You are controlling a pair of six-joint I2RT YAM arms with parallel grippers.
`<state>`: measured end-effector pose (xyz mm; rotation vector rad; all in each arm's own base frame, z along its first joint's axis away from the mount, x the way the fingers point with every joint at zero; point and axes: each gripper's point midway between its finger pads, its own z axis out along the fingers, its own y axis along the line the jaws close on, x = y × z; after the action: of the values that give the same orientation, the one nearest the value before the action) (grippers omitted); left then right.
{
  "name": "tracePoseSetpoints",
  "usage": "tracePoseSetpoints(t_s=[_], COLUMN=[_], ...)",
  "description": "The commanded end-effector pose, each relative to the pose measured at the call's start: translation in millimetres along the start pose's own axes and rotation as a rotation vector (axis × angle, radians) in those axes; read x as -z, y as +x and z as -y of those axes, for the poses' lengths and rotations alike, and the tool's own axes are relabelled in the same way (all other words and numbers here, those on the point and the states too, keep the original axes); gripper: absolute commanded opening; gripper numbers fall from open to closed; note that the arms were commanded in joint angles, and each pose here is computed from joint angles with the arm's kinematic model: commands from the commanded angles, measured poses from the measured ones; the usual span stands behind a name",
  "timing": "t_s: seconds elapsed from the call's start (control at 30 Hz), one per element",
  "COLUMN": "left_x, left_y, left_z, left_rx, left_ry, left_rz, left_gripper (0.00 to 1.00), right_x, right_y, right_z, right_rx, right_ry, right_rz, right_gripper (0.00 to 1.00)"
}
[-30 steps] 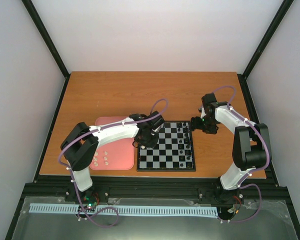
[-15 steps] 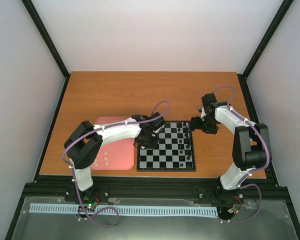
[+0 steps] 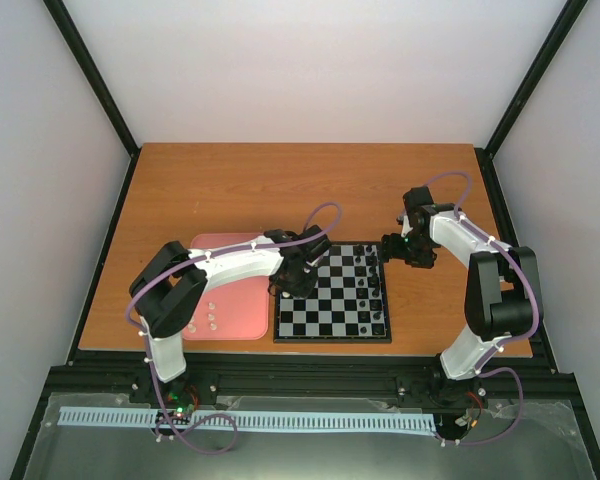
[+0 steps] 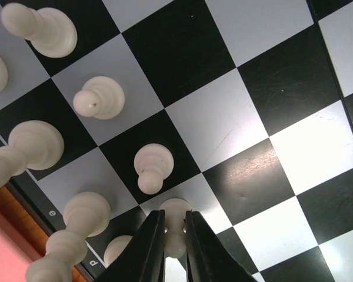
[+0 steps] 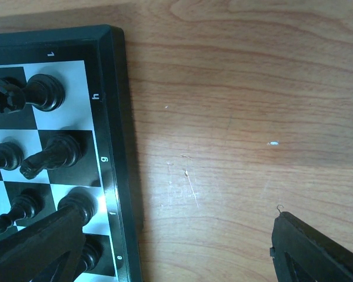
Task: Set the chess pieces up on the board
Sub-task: Place the chess piece on the chessboard.
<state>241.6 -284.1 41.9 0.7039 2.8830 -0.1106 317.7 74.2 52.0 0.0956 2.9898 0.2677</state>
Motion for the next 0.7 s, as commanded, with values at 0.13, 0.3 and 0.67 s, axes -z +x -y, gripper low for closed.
tracePoseSetpoints(t_s=[0.13, 0.3, 0.67], left_x=[6.7, 7.9, 11.5], left_y=[-4.6, -5.6, -3.2], left_z=[4.2, 8.0, 10.5], left_rx=[-0.029, -0.027, -0.034], left_ry=[0.001, 0.020, 0.039], left_rz=[0.023, 0.023, 0.016], left_gripper=[0.15, 0.16, 0.18], right_x=[0.5, 1.0, 2.7], right_y=[-5.0, -5.5, -5.5], right_z=[0.9, 1.0, 0.8], right_rx=[0.005, 0.005, 0.003], right_ry=[0.008, 0.009, 0.007], right_rz=[0.005, 0.007, 0.014], right_gripper=[1.00, 1.00, 1.00])
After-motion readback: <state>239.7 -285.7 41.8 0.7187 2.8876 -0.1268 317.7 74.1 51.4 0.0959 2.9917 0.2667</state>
